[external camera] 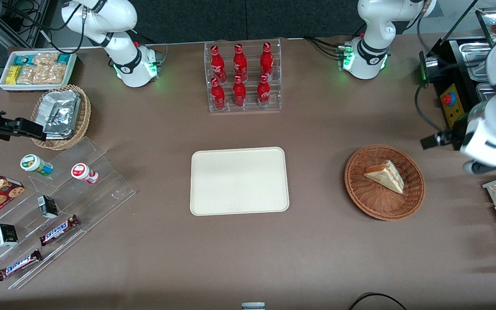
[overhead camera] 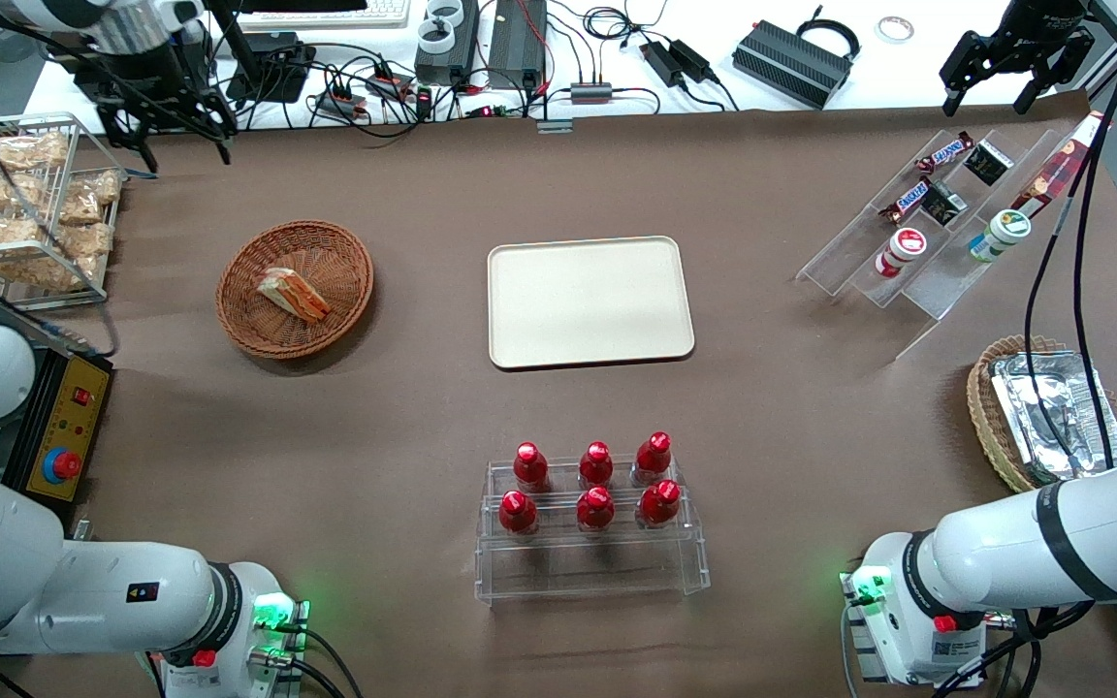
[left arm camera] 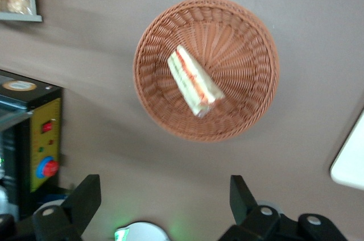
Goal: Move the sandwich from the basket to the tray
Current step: 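Move the left gripper down over the sandwich in the wicker basket, then close the left gripper on the wrapped sandwich and lift it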
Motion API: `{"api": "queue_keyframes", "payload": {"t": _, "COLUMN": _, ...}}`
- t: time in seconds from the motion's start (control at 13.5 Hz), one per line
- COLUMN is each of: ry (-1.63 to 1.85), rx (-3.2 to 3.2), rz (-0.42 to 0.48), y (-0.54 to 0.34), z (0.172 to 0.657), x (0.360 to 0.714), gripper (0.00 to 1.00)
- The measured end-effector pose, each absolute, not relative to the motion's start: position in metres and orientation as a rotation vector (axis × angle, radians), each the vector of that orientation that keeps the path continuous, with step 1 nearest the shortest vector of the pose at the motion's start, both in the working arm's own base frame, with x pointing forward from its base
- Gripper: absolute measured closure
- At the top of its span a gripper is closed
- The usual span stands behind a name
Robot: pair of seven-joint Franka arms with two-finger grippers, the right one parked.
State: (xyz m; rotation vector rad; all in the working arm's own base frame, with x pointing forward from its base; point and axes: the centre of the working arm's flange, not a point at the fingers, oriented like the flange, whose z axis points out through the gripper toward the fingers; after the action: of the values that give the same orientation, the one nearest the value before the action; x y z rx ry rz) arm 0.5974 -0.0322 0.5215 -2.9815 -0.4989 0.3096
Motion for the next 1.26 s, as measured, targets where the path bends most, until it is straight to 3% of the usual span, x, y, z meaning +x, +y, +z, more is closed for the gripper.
{"api": "queue_keyframes", "payload": {"t": 0.45, "ry": -1.093, "rx": -2.838, "rz": 0.162, "y": -0.043, "z": 0.424, "x": 0.614, "gripper": 0.00}}
{"api": "queue_keyframes", "payload": {"t": 0.89, "ry": -1.451, "rx": -2.774, "rz": -0.047, "y": -0.042, "z": 0.328, "x": 0.587, "gripper": 0.00}}
{"api": "queue_keyframes", "payload": {"t": 1.26, "ry": -1.505, "rx": -2.746, "rz": -0.036, "y": -0.039, "z": 0.294, "x": 0.562, "gripper": 0.00}}
